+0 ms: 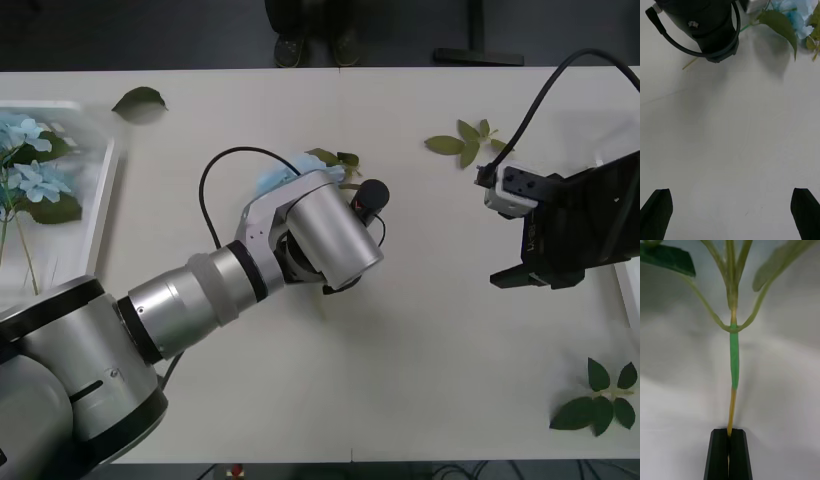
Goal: Place the red flowers into the right box and the blue flowers into the left box. If a person shows an open palm, hand one flower to the person first, then continue sorting.
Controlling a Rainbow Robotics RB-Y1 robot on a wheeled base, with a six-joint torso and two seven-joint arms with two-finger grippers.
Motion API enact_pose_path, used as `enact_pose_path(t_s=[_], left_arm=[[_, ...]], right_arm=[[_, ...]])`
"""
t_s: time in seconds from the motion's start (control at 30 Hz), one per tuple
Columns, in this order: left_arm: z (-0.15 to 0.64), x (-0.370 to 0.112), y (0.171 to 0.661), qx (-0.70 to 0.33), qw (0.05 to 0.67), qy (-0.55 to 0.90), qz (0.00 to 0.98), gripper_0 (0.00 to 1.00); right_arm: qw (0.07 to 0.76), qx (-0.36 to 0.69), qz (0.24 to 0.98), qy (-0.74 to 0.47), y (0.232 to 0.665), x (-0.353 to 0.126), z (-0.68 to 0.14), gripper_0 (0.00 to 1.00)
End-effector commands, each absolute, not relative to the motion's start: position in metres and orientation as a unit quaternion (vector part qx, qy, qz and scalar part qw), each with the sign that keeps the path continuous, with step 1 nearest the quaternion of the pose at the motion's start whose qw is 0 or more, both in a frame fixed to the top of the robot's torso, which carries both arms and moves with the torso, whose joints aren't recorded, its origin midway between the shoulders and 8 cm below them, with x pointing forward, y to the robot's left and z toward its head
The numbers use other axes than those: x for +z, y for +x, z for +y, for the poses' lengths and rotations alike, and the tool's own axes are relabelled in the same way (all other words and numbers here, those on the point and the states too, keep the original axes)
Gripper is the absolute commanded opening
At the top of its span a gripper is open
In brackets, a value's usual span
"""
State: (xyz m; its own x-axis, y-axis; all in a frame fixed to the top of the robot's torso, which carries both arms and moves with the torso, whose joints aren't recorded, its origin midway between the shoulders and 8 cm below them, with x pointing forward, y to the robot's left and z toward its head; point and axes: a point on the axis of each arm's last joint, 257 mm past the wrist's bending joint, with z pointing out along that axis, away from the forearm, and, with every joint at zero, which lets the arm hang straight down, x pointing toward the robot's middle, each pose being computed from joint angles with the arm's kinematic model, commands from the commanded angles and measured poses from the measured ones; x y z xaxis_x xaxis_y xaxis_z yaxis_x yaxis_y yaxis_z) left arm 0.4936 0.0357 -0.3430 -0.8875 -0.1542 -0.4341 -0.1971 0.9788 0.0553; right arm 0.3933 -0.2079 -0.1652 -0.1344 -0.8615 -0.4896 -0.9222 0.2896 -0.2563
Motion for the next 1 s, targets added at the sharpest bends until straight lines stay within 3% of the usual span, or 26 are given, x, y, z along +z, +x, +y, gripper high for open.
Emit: enact_pose_path(t_s=[0.03, 0.1, 0.63, 1.0], left_arm=[[0.046, -0.291, 0.505, 0.076, 0.227, -0.067, 0.968, 0.0], [0.059, -0.277, 0.505, 0.096, 0.228, -0.068, 0.967, 0.0], [0.269, -0.189, 0.502, 0.233, 0.265, -0.087, 0.931, 0.0], [0.394, -0.124, 0.471, 0.334, 0.304, -0.07, 0.889, 0.0]], right_arm=[[0.301, 0.038, 0.736, -0.605, 0.398, -0.15, -0.206, 0.91], [0.301, 0.038, 0.736, -0.605, 0.398, -0.15, -0.206, 1.0], [0.301, 0.038, 0.736, -0.605, 0.398, -0.15, -0.206, 1.0], [0.301, 0.038, 0.736, -0.605, 0.398, -0.15, -0.206, 1.0]])
